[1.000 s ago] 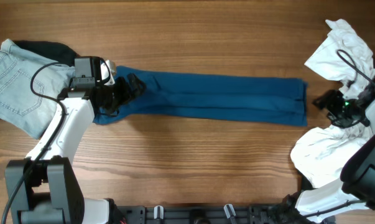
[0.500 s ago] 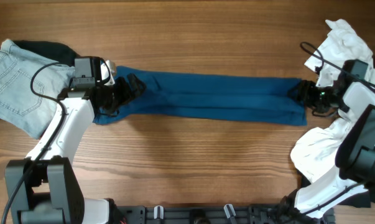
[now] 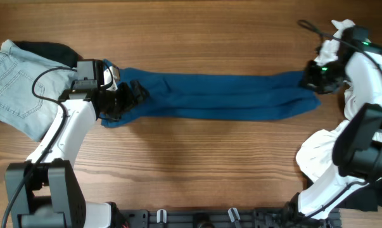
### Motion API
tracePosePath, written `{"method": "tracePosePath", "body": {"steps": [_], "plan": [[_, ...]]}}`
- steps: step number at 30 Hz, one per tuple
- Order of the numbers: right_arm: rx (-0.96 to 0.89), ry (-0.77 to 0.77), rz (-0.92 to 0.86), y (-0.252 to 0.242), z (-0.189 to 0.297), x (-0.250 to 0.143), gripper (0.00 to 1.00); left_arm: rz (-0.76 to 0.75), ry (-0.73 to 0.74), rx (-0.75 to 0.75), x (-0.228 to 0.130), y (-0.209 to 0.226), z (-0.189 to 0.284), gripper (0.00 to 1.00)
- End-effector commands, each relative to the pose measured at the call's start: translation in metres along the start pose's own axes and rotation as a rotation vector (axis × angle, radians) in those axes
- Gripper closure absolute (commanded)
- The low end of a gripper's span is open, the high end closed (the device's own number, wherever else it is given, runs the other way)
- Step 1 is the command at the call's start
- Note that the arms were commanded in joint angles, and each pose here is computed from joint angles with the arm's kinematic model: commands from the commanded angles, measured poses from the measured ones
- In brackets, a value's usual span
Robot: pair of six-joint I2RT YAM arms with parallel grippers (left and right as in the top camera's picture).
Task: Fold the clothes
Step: 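Carry the strip's right end leftward with the right gripper, folding it over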
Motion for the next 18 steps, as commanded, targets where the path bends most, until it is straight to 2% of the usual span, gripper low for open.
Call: {"method": "tracePosePath", "body": {"steps": [1,7,13,16,17,18], "plan": [[-0.068,0.022,0.059,0.063,-0.014,-0.03,0.96,-0.013,0.019,0.001,-0.003,0.0,0.003,0.0],[-0.048,0.051,0.183,0.151,-0.043,-0.088,0.95,0.003,0.053,0.01,-0.01,0.002,0.003,0.0],[-0.026,0.063,0.274,0.185,-0.062,-0.116,0.95,0.01,0.068,0.013,-0.013,0.004,0.0,0.0],[0.046,0.06,0.309,0.203,-0.064,-0.122,0.8,0.012,0.073,0.015,-0.015,0.004,0.0,0.01],[0.092,0.074,0.317,0.211,-0.064,-0.125,0.64,0.012,0.074,0.015,-0.015,0.004,0.0,0.0],[0.177,0.1,0.329,0.223,-0.062,-0.129,0.42,0.012,0.074,0.015,-0.015,0.004,0.0,0.01]]}}
Point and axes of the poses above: each gripper's point midway between its finger pads, its own z axis back along the fingers, its own y axis along the line the jaws close on, x = y × z, the point moved 5 cm from there along z, back along the fingers, and after that the axes turned 13 degrees about -z, right-handed, at the moved point
